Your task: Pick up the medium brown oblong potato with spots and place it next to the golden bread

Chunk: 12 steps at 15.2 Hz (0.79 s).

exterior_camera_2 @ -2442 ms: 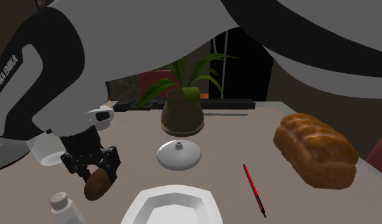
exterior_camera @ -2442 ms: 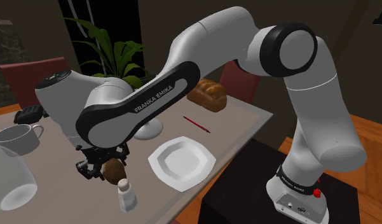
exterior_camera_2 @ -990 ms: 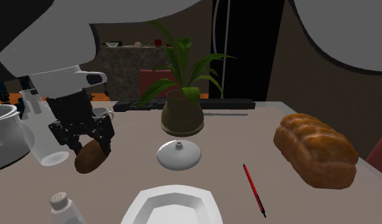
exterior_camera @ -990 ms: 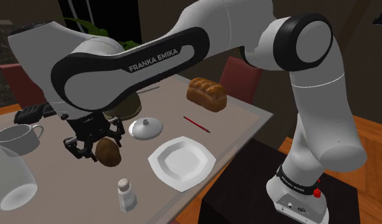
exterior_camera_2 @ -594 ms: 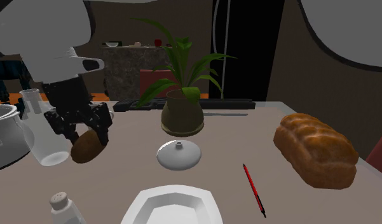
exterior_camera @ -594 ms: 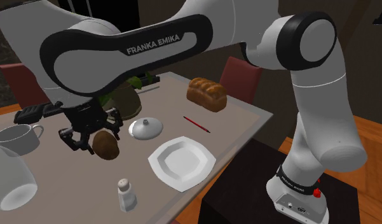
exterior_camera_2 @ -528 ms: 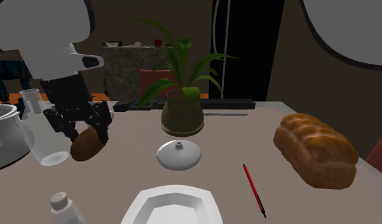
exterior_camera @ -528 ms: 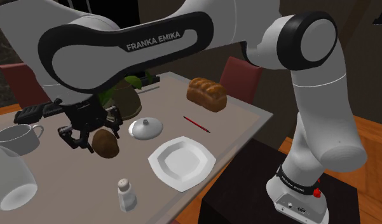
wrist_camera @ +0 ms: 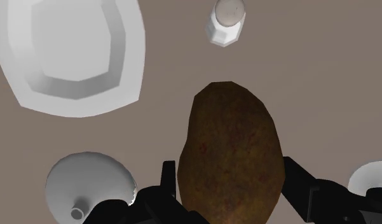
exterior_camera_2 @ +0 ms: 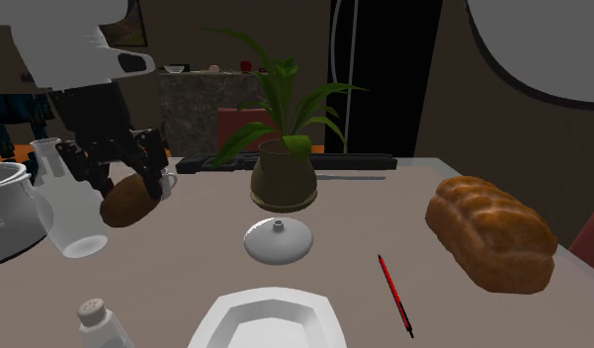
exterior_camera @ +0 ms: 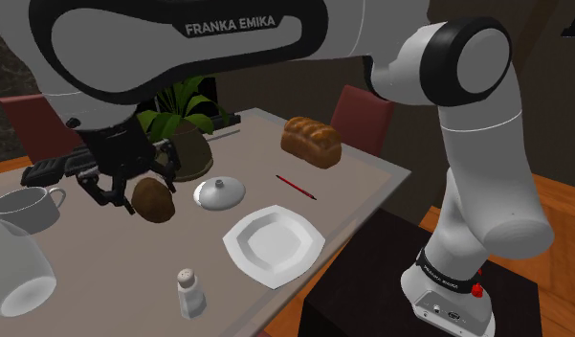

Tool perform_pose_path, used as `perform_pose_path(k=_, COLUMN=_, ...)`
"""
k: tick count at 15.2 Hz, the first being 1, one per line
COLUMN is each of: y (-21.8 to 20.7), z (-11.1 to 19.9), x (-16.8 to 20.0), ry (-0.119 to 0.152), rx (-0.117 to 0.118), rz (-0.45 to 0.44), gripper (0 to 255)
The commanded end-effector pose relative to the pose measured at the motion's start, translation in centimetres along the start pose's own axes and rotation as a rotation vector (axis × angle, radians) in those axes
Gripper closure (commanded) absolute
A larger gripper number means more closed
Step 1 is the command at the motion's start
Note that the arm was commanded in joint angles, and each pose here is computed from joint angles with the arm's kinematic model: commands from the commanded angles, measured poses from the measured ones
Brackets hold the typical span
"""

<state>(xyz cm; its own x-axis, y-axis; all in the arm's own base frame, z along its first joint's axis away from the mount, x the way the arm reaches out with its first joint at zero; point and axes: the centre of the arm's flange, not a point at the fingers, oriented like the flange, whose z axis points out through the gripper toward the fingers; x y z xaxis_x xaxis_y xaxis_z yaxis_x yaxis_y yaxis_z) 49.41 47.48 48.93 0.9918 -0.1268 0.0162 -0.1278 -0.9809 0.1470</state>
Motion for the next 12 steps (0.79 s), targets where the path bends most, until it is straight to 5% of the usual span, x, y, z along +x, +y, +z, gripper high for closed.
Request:
perform_pose_path(k=1, y=0.2, z=-1.0, x=0.1, ry=0.0, rx=0.0, rz=0.0, gripper=255)
perform_pose_path(k=12, y=3.3, z=-5.0, x=1.0, ry=0.0, rx=0.0, rz=0.0, gripper=255)
